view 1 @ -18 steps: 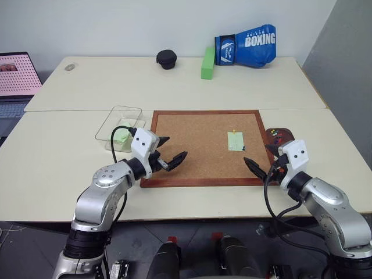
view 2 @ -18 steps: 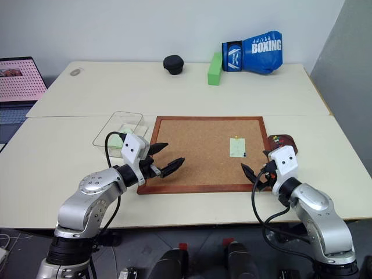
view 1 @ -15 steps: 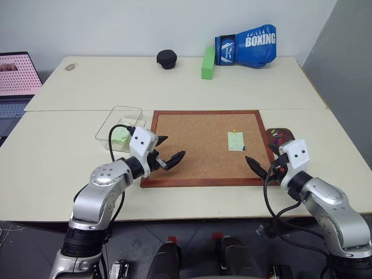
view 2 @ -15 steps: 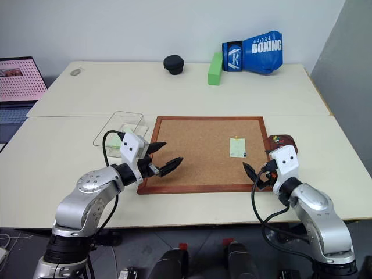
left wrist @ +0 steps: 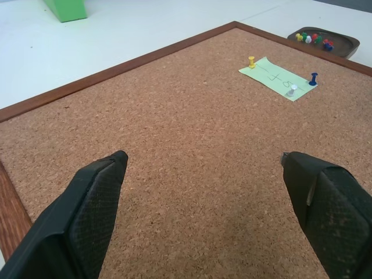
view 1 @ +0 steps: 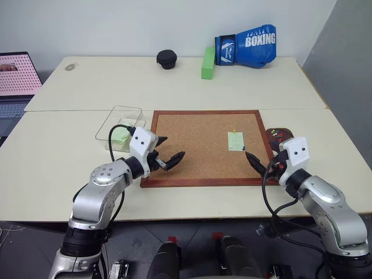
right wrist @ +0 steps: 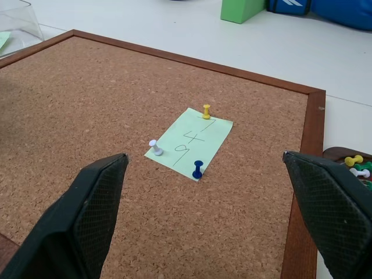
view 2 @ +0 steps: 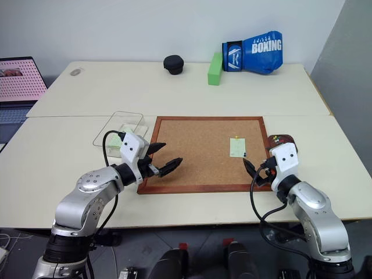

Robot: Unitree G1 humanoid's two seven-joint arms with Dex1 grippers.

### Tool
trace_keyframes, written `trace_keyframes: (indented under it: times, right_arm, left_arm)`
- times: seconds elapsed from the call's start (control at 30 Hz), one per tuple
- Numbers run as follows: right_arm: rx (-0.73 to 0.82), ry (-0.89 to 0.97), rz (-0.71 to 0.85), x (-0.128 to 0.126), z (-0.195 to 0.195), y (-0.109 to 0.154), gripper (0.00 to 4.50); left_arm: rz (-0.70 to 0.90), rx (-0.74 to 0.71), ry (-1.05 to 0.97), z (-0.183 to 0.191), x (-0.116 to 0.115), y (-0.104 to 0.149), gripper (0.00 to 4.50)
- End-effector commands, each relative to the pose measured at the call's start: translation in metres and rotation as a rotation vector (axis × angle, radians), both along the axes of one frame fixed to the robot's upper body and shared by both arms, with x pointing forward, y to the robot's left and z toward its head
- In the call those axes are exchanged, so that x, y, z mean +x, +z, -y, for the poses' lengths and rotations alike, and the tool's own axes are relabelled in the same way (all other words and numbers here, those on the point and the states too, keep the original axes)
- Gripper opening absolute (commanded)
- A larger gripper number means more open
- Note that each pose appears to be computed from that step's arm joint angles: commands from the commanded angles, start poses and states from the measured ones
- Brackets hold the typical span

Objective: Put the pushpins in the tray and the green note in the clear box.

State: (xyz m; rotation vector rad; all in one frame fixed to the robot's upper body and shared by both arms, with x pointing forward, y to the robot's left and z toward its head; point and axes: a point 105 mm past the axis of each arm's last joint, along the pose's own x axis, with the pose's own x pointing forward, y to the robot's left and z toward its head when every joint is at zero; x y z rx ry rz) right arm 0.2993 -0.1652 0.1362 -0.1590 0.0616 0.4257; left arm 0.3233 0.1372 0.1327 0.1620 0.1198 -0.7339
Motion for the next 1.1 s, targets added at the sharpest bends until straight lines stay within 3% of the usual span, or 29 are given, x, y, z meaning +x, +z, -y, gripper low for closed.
trace_keyframes:
  times: [0.03,0.57,0.8,1.1]
  right_arm:
    - [-0.004,-0.009,0.068,0.0,0.002,0.017,4.5]
    - [-0.009,-0.021,0.084,0.005,0.003,0.022,4.5]
    - [0.014,-0.006,0.075,0.024,0.001,0.023,4.5]
    - [0.037,-0.003,0.038,0.064,-0.009,0.016,4.5]
  left_arm:
    - [0.035,0.006,-0.026,0.001,0.0,0.009,4.47]
    - [0.006,-0.016,-0.123,0.016,0.0,0.011,4.47]
    - [0.04,-0.009,-0.218,0.045,0.017,0.009,3.33]
    - [0.061,-0.055,-0.291,0.087,0.039,0.003,1.38]
